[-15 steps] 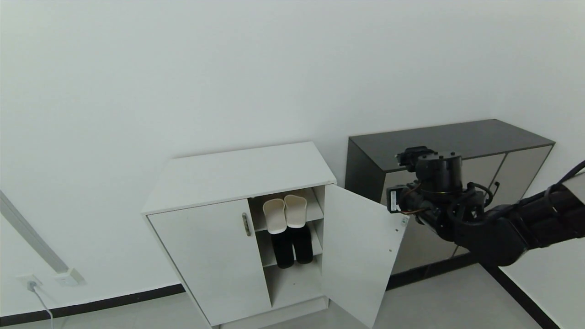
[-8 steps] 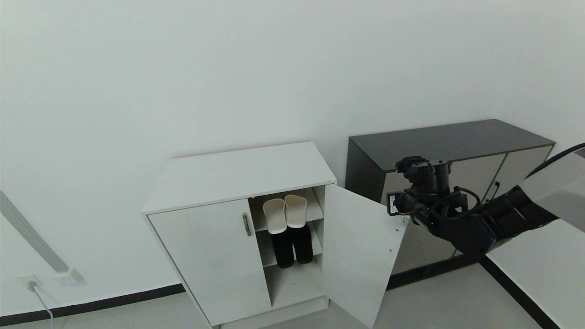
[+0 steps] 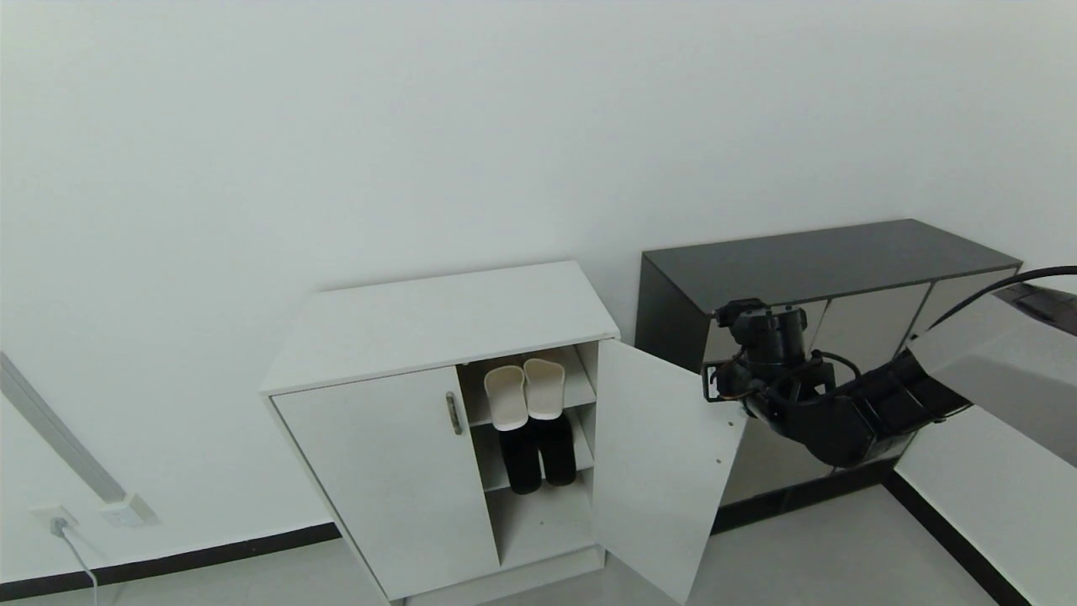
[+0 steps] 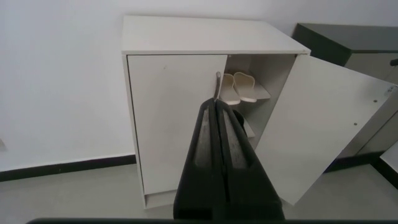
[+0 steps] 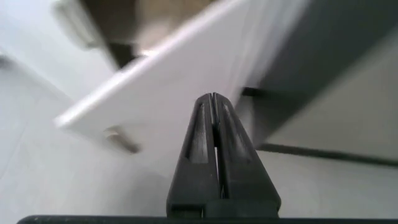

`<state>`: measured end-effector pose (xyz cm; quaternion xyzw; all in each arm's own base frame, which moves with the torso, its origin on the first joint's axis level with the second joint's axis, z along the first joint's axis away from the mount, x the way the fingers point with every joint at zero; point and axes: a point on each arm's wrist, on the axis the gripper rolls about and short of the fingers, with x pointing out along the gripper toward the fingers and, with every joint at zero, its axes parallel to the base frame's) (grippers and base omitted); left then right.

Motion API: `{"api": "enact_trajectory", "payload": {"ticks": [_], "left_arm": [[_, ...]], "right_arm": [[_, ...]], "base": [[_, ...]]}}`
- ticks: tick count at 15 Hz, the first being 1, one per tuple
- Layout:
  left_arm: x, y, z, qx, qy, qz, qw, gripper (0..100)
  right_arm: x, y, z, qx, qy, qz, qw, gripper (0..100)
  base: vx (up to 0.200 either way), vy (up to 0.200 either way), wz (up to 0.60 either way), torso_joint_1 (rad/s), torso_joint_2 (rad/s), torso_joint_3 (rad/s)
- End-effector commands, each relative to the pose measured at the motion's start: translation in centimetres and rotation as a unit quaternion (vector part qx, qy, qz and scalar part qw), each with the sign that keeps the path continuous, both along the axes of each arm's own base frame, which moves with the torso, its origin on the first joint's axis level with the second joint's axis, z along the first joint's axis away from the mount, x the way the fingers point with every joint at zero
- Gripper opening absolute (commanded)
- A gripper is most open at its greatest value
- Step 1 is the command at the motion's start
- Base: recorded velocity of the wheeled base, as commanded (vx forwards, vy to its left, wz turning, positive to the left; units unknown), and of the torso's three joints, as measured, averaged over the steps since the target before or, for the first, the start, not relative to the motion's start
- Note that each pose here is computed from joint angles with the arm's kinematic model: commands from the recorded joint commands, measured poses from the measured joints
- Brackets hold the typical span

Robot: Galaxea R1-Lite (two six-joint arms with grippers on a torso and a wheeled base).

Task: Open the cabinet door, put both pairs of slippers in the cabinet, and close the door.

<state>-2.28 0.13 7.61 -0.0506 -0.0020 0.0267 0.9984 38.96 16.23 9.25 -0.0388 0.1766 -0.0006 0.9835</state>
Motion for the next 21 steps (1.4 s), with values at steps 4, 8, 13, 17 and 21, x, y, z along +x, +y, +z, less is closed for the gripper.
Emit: {"api": "enact_trajectory", "payload": {"ticks": [4,8,13,17,21], "left_arm": [[0.0,0.0,0.0,0.000,0.000,0.000,1.0000,0],[0.0,0.0,0.0,0.000,0.000,0.000,1.0000,0],[0.0,0.0,0.0,-0.001,0.000,0.000,1.0000,0],[0.0,0.0,0.0,-0.001,0.000,0.000,1.0000,0],[0.0,0.0,0.0,0.000,0.000,0.000,1.0000,0]], "right_arm": [[2.2,-0.2,-2.1,-0.004,0.018,-0.007,1.000,0],[3.0,-0.1,-2.7,0.004,0.021,0.009,1.000,0],[3.7,-0.4,-3.2,0.008,0.022,0.011,1.000,0],[4.1,-0.9,-3.6,0.009,0.026,0.007,1.000,0],[3.9,-1.0,-3.8,0.007,0.030,0.006,1.000,0]], "base": [[0.000,0.000,0.00,0.000,0.00,0.000],[0.000,0.000,0.00,0.000,0.00,0.000],[0.000,0.000,0.00,0.000,0.00,0.000],[0.000,0.000,0.00,0.000,0.00,0.000],[0.000,0.000,0.00,0.000,0.00,0.000]]}}
